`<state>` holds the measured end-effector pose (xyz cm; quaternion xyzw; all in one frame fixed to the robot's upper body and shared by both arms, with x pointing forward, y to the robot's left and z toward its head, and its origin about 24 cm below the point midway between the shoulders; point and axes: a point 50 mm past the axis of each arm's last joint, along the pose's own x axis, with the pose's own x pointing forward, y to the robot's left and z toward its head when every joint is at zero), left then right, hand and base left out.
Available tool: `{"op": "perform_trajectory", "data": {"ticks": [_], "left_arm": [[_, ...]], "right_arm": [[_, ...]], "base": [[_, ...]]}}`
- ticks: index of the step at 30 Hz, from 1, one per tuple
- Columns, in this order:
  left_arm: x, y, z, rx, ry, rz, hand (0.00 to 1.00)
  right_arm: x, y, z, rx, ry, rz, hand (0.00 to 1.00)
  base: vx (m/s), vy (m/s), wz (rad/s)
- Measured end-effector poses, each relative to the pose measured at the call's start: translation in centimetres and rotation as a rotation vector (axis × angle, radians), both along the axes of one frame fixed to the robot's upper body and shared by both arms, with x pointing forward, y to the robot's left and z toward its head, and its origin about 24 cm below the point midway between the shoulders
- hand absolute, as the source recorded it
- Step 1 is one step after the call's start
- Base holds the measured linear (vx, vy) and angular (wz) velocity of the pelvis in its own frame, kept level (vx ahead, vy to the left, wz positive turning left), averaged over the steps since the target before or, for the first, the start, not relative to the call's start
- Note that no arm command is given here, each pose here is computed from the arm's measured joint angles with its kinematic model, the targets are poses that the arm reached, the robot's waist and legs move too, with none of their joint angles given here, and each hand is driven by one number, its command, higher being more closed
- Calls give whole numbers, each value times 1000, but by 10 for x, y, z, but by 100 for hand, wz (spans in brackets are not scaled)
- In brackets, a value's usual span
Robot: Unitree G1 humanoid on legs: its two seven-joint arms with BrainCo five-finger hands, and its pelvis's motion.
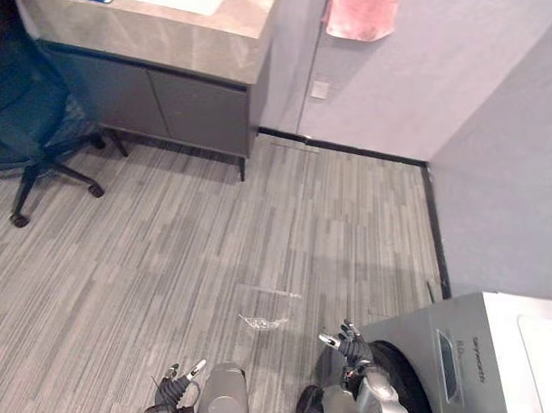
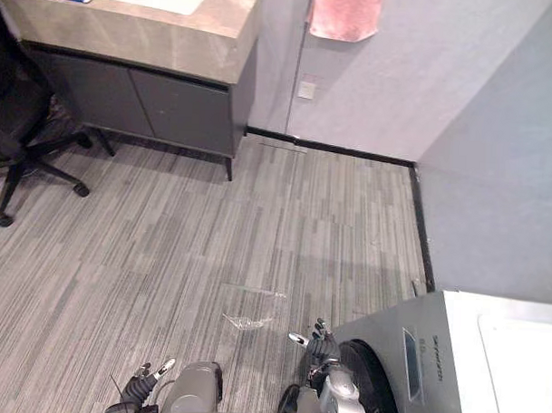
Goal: Pick up the laundry basket with both hands and put the clothes into the washing machine.
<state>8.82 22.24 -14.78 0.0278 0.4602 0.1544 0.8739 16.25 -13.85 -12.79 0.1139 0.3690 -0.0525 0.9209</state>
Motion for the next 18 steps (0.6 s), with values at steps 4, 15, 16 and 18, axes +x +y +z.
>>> {"op": "perform_trajectory", "data": {"ticks": [4, 15, 16, 18], "left_arm": [[-3, -1, -1, -8, 8, 11, 0], [-20, -6, -9, -80, 49, 208, 0], [-17, 4, -6, -53, 39, 202, 0], [-15, 13, -4, -32, 38, 205, 0]], "right_arm": [[-16, -3, -10, 10, 74, -15, 0], [-35, -37, -19, -49, 158, -91, 0], [-37, -30, -21, -34, 174, -96, 0], [-39, -22, -23, -10, 195, -97, 0]], "base": [[-12, -113, -19], [105, -60, 12], [25, 77, 34], [1, 45, 10]]}}
